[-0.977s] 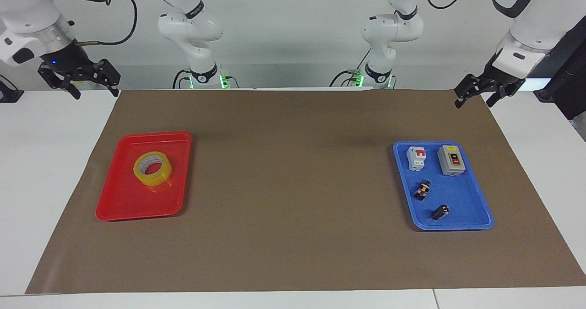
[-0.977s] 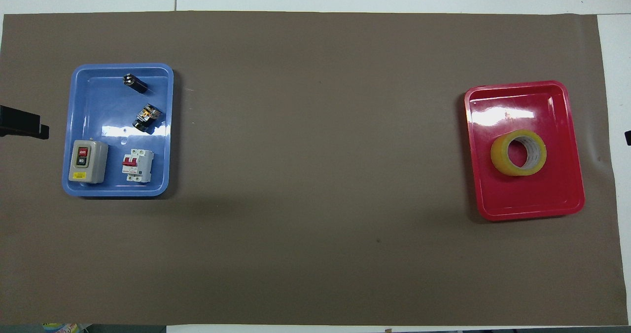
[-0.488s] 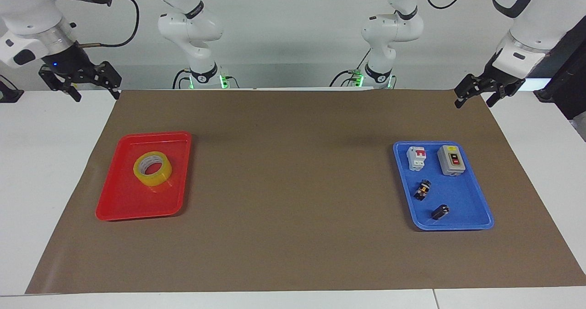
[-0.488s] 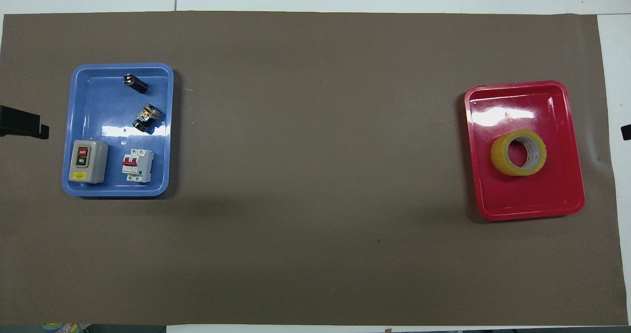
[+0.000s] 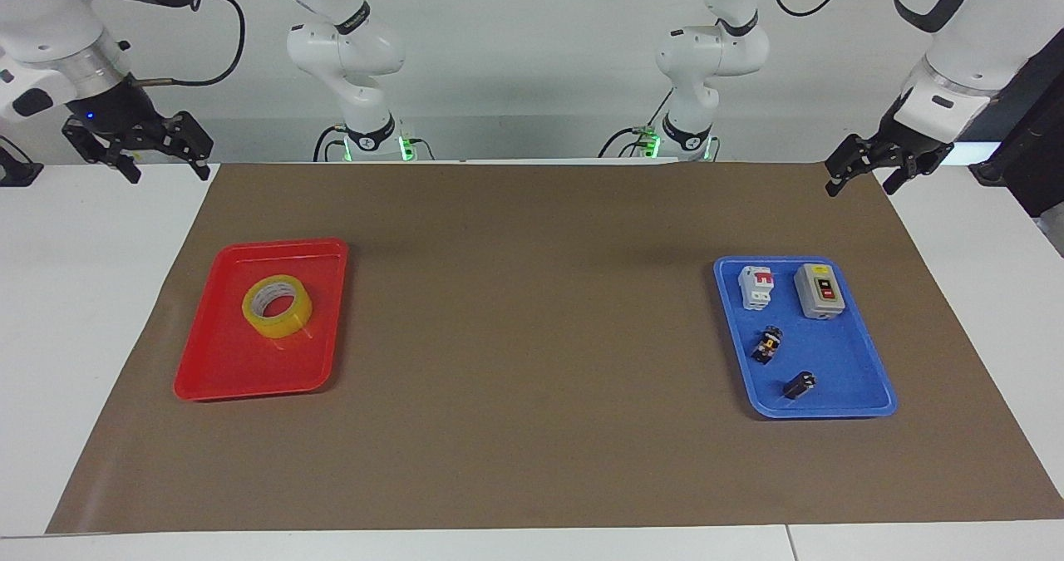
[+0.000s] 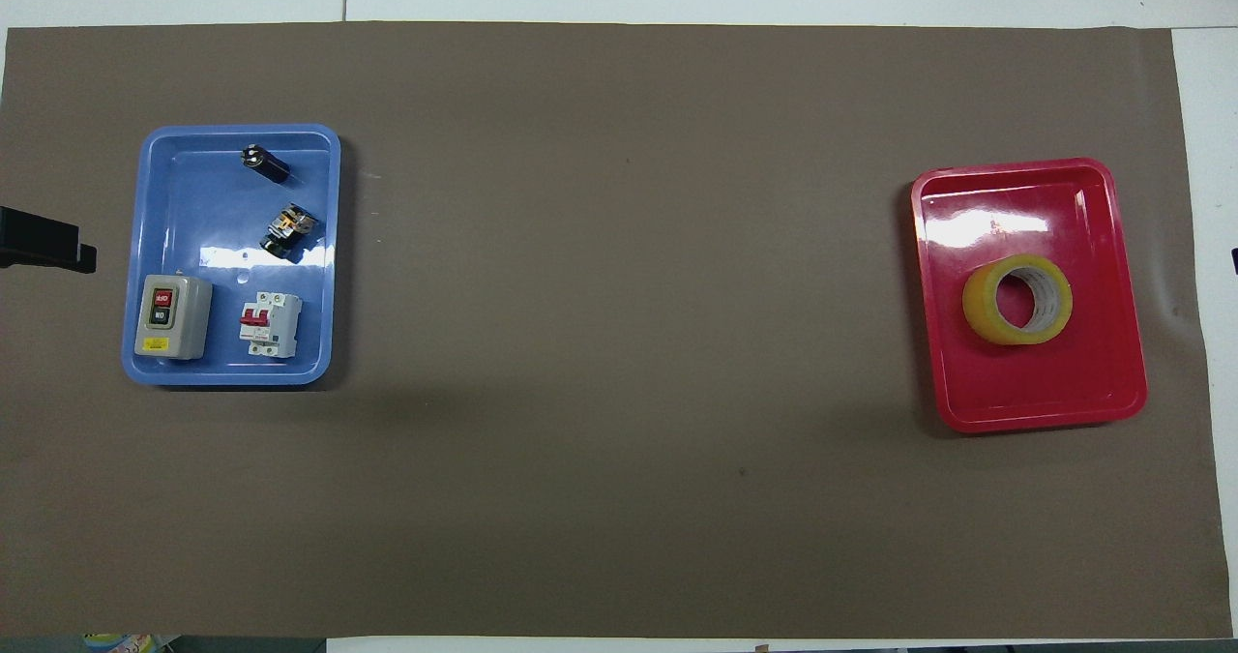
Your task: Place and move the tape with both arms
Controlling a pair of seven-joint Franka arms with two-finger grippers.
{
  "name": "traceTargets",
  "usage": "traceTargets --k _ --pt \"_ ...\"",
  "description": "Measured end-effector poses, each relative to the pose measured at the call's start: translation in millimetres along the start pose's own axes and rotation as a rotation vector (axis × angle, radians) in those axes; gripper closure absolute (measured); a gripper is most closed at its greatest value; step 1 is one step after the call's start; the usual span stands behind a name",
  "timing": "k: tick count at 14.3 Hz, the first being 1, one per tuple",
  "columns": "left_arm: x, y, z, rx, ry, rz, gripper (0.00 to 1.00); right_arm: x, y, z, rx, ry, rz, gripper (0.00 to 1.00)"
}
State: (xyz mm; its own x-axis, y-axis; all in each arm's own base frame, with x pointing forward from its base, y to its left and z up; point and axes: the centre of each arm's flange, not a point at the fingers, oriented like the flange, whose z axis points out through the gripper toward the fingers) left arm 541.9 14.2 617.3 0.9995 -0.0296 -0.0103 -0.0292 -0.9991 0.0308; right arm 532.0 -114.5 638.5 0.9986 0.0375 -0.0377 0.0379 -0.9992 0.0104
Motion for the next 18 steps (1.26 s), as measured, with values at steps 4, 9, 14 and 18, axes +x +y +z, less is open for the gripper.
traceTargets --k 4,9,14,18 --pt "0.0 0.0 0.0 0.0 0.0 0.0 0.0 1.9 -5.6 1.6 0.013 -0.002 -0.009 0.0" --pt "0.0 0.0 0.0 0.0 0.0 0.0 0.0 3.0 -8.9 2.6 0.031 -0.001 -0.013 0.0" --pt "0.0 0.0 0.0 0.0 0.0 0.0 0.0 3.0 -9.4 2.6 0.033 -0.002 -0.013 0.0" --pt "0.0 0.0 0.0 0.0 0.0 0.0 0.0 3.2 -10.1 2.8 0.033 -0.002 -0.015 0.0"
